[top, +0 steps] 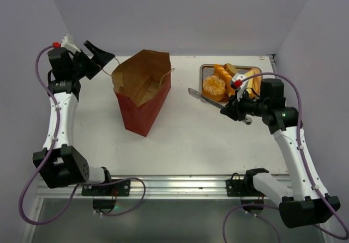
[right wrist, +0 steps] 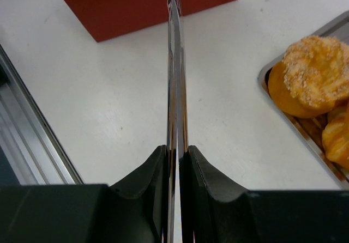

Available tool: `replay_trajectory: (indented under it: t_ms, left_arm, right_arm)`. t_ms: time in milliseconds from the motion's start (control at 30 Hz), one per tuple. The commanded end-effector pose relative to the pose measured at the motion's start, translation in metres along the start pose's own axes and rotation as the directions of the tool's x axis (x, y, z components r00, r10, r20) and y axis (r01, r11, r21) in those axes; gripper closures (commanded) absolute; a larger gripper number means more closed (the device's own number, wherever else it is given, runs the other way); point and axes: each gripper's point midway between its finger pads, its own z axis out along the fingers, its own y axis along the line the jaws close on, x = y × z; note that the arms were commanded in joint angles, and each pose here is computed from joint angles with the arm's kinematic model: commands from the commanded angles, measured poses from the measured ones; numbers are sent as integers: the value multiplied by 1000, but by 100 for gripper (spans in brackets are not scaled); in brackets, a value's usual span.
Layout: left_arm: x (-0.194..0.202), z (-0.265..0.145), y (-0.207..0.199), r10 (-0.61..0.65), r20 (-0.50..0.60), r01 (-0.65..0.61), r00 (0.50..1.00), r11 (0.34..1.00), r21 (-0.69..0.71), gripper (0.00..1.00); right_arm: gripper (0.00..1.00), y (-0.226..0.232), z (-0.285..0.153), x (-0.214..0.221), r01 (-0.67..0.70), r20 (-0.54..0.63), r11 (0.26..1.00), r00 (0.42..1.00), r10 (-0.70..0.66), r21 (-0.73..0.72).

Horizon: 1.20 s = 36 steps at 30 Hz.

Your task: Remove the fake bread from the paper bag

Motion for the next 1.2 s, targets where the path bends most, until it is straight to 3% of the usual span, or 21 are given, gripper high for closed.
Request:
replay_trajectory:
  t_ms: [0,233,367,567,767,867,933,967,1033,1167]
  left_arm:
    - [-13,-23,-18,145,59,-147,988,989,22,0]
    - [-24,-76,-63,315,198,-330,928,942,51,0]
    - [-14,-107,-76,386,254,-407,887,913,36,1]
    - [22,-137,-66,408,259,-428,875,903,26,0]
    - [67,-153,-37,388,191,-393,902,919,-9,0]
    - [83,-159,-28,376,152,-377,914,926,-22,1]
    - [95,-166,-28,380,136,-381,915,924,-13,1]
    - [100,-167,-25,381,127,-382,916,924,-14,1]
    - [110,-174,-23,389,122,-390,913,921,-12,1]
    - [121,-184,-21,406,117,-407,906,913,-14,1]
  right_arm:
    - [78,-2,2,31,38,-106,999,994,-39,-14]
    - [76,-20,13,102,22,-360,1000,933,-20,2]
    - [74,-28,21,132,36,-430,999,902,-21,27]
    - [67,-39,36,168,83,-526,994,850,-33,71]
    - [53,-47,38,178,106,-545,989,838,-33,103]
    - [41,-46,36,176,104,-546,989,838,-27,110]
    - [23,-46,32,167,113,-527,986,849,-31,124]
    - [21,-46,29,163,117,-521,985,853,-32,131]
    - [2,-46,25,154,130,-496,980,868,-40,149]
    - [1,-40,13,137,128,-463,978,886,-37,167]
